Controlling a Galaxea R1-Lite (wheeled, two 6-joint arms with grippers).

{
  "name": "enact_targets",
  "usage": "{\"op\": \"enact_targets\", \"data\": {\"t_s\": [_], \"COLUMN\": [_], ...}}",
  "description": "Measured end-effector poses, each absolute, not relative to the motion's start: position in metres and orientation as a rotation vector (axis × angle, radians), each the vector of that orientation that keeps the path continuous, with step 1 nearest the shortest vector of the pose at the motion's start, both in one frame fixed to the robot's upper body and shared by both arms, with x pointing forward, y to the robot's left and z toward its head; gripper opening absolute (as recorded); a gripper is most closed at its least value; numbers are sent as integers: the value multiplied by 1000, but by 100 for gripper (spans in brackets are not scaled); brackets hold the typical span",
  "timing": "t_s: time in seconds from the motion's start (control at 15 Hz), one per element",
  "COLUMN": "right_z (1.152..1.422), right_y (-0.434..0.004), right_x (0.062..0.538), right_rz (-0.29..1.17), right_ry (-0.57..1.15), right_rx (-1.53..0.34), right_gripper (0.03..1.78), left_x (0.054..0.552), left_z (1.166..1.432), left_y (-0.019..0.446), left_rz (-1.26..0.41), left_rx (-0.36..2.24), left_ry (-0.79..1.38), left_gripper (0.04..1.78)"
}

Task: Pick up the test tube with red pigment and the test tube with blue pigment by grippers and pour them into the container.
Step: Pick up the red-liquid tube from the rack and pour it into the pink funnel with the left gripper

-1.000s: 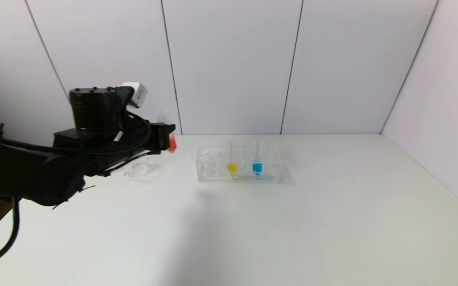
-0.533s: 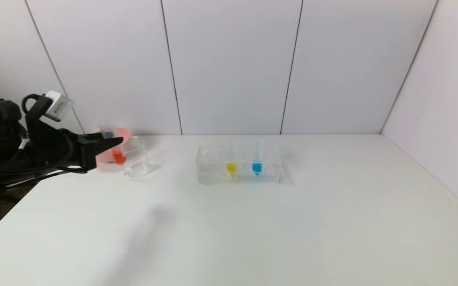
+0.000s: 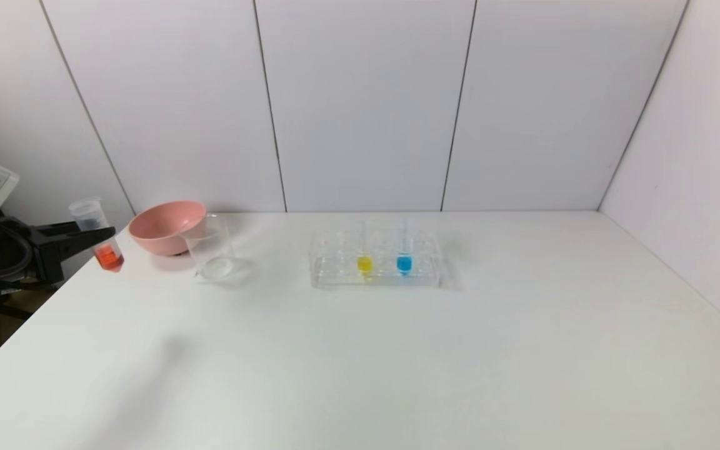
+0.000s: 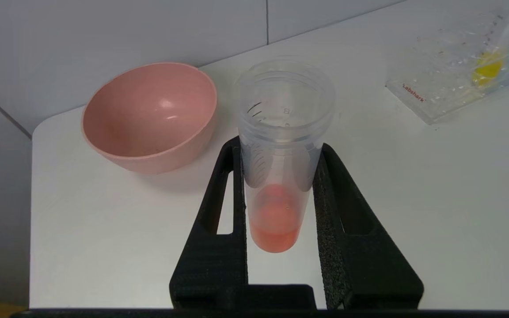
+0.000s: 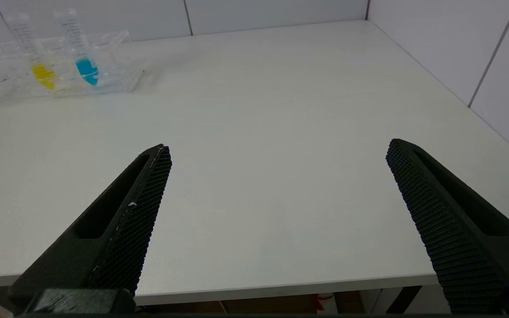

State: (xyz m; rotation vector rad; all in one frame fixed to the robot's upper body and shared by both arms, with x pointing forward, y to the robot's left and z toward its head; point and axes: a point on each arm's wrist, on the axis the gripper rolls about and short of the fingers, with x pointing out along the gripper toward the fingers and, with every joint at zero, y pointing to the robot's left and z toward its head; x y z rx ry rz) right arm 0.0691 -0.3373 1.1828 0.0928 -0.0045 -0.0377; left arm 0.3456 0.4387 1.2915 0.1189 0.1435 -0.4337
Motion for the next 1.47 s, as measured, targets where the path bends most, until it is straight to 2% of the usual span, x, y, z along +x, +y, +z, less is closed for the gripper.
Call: {"op": "enact_targets", "data": {"t_s": [0.33, 0.73, 1.2, 1.47], "right_z": [1183, 1183, 1183, 1183], "right_y": [-337, -337, -337, -337], "right_x": [69, 69, 69, 69], "right_rz": [-38, -38, -38, -38], "right_ry": [-5, -5, -5, -5], "right_rx": [93, 93, 93, 93], "right_gripper": [177, 177, 177, 177], "left_x": [361, 419, 460, 465], "left_z": [1286, 1292, 1334, 1355], "left_y": [448, 454, 420, 400], "left_rz": [-429, -481, -571, -549], "left_rx": [140, 138, 119, 142], "left_ry": [151, 156, 285, 430], "left_gripper": [46, 46, 46, 46]}}
